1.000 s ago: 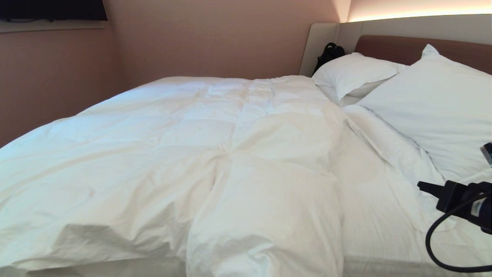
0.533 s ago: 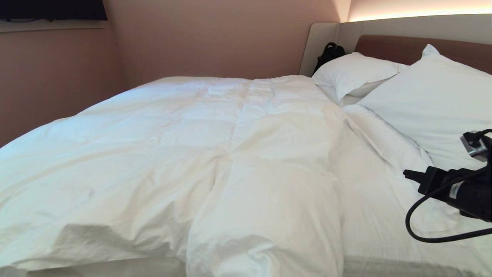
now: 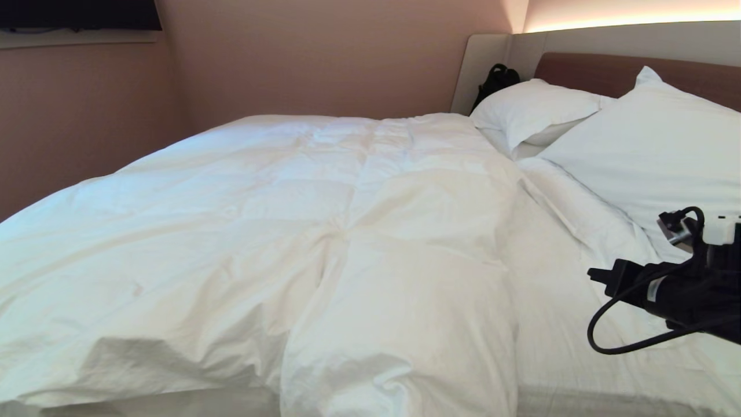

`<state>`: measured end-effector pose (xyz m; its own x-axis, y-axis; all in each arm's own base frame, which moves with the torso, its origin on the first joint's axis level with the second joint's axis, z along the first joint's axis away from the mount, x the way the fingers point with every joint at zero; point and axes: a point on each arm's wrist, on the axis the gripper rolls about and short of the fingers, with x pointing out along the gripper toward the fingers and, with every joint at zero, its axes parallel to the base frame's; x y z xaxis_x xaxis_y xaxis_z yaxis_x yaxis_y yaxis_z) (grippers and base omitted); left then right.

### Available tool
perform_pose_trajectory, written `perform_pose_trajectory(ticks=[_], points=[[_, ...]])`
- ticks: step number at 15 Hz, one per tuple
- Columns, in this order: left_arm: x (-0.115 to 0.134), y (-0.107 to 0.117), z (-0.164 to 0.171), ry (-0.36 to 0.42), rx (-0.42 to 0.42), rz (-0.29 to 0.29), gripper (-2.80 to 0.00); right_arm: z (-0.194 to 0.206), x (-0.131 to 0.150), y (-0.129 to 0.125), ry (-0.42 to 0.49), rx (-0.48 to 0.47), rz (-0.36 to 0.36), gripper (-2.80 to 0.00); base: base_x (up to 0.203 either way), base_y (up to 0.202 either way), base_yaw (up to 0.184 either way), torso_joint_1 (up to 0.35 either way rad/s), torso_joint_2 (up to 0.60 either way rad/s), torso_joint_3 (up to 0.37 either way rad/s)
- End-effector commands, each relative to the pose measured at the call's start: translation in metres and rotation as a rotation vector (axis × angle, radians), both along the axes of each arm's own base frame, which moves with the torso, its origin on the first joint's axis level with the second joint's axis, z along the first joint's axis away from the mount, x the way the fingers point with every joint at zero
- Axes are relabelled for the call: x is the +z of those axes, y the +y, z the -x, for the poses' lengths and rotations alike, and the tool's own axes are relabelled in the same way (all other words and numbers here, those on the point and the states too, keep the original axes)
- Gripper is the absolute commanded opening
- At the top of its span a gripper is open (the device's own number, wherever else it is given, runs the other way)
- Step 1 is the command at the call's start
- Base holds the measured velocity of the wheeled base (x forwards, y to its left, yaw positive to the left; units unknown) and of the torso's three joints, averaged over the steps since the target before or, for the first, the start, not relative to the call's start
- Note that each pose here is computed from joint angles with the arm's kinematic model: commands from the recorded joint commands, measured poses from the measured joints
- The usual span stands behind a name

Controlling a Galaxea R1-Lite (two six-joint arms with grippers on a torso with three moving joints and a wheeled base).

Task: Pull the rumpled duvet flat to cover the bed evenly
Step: Flatten the corners of the folded blanket

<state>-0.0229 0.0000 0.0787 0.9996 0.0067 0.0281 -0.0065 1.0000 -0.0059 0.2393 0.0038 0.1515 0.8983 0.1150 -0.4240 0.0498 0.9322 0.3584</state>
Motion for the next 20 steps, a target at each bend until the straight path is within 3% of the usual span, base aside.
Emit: perform_pose_trajectory(ticks=[1,20], points=[[0.000,0.000,0.000,-0.001,0.001,0.000,-2.80,-0.006,-0.009,0.000,0.033,0.000,-0.004,-2.80,0.000,0.000,0.000,0.000,0.00,0.000],[0.000,0.000,0.000,-0.001,0.001,0.000,-2.80,-0.024,-0.028,0.000,0.074,-0.002,-0.004,-2.80,0.000,0.000,0.000,0.000,0.00,0.000]])
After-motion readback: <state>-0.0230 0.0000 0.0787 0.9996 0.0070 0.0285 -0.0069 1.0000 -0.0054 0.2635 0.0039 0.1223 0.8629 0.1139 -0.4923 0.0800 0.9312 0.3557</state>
